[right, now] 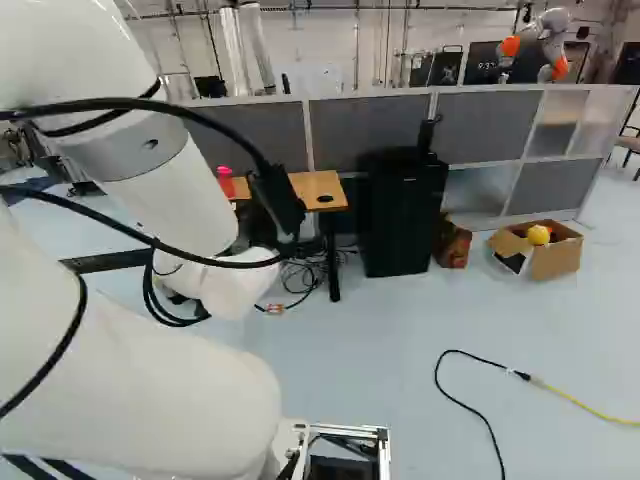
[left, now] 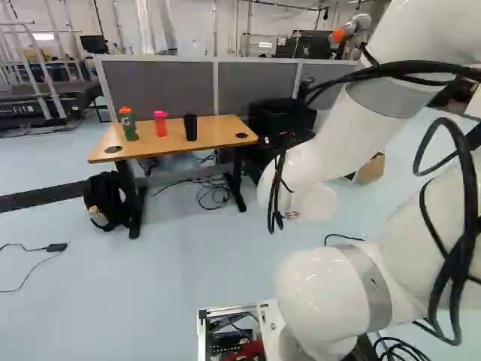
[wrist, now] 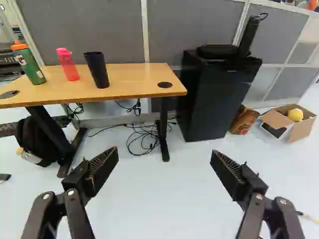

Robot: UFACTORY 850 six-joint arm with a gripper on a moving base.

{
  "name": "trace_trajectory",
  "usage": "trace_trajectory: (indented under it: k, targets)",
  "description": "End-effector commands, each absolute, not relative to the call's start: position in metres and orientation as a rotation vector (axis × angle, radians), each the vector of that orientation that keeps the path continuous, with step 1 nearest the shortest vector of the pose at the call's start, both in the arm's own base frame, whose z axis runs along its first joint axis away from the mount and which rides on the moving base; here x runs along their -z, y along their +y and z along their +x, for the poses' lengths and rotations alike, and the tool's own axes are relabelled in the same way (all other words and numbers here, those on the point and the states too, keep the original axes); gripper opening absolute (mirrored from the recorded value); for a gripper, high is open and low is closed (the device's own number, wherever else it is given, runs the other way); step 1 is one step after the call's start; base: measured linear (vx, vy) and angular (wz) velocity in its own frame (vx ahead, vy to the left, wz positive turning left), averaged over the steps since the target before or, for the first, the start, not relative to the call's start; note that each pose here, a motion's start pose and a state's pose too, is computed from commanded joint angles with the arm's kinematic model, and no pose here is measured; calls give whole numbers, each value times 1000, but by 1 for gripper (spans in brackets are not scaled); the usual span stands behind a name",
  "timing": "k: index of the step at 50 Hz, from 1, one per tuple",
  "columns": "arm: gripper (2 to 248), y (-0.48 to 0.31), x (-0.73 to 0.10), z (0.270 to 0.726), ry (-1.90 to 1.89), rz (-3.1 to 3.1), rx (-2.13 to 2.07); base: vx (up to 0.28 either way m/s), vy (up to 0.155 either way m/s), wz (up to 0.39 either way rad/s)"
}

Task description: Pick up the green bottle from the table

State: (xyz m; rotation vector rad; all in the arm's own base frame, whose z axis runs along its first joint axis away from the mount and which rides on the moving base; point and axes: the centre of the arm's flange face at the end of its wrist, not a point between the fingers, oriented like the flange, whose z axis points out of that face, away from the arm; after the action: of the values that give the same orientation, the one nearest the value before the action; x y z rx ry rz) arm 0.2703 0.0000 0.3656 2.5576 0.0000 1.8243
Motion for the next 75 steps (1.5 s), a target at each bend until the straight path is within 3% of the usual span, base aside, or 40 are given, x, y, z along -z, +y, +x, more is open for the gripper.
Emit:
trace_trajectory:
  k: [34, 75]
  targets:
    - [247, 0, -366, 270, 0, 2558, -1824, 0, 2, 13]
    - [247, 0, -366, 270, 0, 2558, -1824, 113, 79, 398]
